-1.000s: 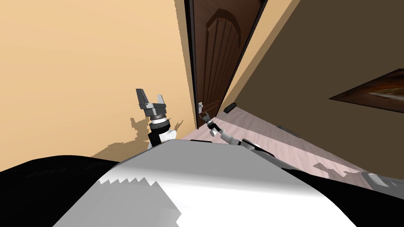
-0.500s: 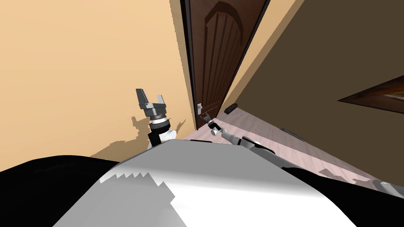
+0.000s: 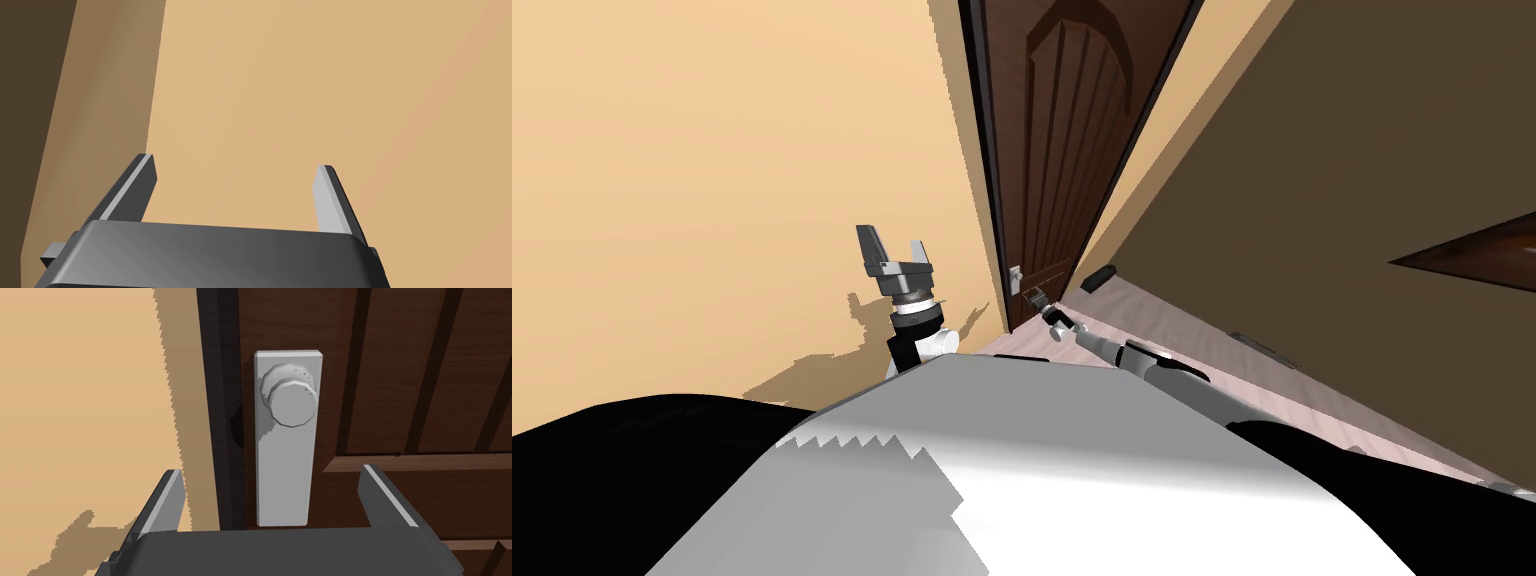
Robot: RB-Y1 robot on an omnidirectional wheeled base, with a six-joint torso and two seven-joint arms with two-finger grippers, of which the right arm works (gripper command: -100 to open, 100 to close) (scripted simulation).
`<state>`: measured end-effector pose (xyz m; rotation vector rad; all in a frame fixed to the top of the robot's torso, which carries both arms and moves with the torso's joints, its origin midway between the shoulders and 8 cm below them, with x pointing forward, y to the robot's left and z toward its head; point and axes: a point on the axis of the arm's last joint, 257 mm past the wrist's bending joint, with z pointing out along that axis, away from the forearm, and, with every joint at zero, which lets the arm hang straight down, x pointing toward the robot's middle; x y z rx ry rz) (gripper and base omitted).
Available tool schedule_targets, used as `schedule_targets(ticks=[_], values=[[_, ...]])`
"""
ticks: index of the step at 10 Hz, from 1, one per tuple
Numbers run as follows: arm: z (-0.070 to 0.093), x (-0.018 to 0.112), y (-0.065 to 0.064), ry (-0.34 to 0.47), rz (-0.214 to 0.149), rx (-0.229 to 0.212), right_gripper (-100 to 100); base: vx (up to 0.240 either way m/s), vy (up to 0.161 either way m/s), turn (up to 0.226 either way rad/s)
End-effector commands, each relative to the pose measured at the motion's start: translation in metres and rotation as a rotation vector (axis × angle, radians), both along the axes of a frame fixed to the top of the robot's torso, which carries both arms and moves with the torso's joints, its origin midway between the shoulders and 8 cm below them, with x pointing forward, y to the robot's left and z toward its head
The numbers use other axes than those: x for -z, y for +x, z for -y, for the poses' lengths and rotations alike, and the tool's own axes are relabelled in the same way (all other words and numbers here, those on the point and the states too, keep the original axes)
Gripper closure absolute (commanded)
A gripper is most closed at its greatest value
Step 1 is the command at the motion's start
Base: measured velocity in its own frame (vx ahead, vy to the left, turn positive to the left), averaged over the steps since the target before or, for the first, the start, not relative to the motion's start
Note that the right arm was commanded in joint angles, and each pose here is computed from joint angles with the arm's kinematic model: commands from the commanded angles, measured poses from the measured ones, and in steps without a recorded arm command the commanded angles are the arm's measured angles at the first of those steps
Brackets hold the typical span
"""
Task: Pull the door open
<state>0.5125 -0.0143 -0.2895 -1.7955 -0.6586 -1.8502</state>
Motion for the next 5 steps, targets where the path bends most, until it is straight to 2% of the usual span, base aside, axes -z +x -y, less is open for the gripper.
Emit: schedule_targets(ticks=[1,2,3,4,5], values=[[0.006,0.005,0.005,-0.004,-0.020,0.002,-100,0.090,-0.057,0.029],[0.004,0.003,0.002,-0.003,-0.012,0.001,-100,0.041,-0.026,0.007],[0.030,0.008,0.009,-0.002,-0.020,0.031,-100,0.027,0.097,0.182],[0.038,0.009,0.011,-0.002,-0.021,0.040,-100,0.039,0.153,0.176],[0.058,0.011,0.015,-0.002,-0.024,0.062,-100,0.060,0.177,0.194]])
